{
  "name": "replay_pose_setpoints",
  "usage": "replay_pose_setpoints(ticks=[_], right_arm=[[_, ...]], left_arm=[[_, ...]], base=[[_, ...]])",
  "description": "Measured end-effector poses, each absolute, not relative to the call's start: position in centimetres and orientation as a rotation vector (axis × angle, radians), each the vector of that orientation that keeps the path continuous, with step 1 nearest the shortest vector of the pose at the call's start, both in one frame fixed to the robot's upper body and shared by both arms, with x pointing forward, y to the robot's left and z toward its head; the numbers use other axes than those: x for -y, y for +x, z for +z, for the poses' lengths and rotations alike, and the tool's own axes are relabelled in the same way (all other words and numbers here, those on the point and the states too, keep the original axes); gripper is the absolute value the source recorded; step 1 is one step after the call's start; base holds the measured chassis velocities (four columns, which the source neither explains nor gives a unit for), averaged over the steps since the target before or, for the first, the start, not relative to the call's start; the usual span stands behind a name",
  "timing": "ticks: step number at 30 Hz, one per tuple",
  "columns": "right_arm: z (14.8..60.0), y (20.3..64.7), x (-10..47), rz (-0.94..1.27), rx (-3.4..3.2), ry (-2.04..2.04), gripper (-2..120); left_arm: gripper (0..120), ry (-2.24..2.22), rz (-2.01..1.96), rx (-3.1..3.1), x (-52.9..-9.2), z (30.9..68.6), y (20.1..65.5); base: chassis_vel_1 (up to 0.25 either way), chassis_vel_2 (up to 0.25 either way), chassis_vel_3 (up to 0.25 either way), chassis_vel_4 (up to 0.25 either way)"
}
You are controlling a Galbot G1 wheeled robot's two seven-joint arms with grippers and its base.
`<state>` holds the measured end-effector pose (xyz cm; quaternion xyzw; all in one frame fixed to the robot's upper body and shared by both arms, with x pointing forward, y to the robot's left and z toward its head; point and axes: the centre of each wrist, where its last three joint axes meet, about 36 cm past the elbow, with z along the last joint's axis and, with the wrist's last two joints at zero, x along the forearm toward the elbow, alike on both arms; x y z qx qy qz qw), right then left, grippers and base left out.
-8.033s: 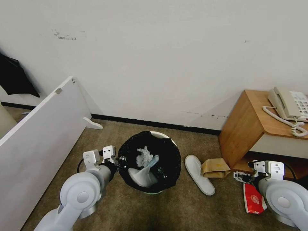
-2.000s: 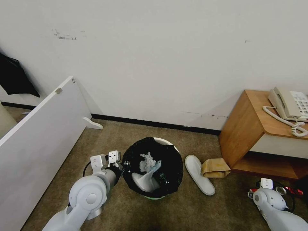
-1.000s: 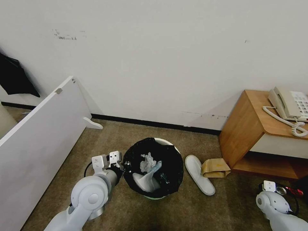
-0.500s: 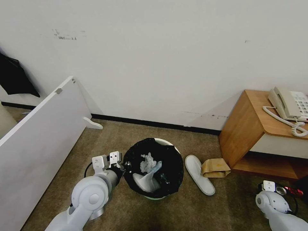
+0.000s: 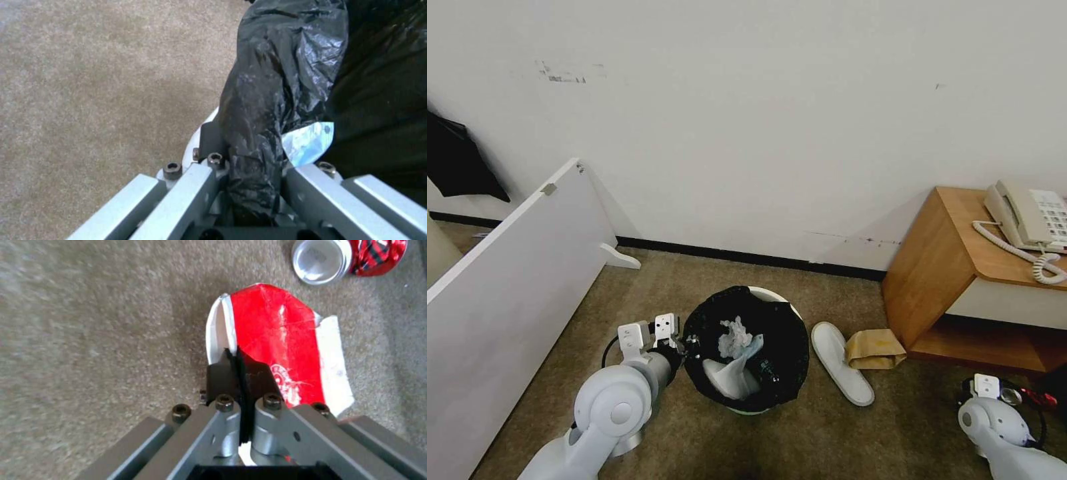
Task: Pick up the trash bin, then pick up the garbage from the floor and place it into the trash bin.
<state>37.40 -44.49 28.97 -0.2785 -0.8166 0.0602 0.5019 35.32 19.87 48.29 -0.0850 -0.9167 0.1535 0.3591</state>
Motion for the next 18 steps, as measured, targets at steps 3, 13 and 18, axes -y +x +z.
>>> replay_pose_setpoints(ticks=[3, 13, 18], right_arm=[[30.0, 37.4, 44.1, 0.146, 1.985, -0.664, 0], [35.2, 38.1, 42.7, 0.173, 2.052, -0.616, 0], [38.0, 38.2, 41.5, 0.201, 2.097, -0.566, 0]], left_arm=[[2, -0.228, 0.398, 2.362, -19.9, 48.4, 35.4], [2, -0.245, 0.38, 2.367, -19.9, 48.8, 35.4], [2, -0.241, 0.373, 2.368, -20.1, 48.8, 35.2]], base=[[0.0, 0.0, 0.0, 0.0], [0.0, 0.0, 0.0, 0.0], [0.0, 0.0, 0.0, 0.0]])
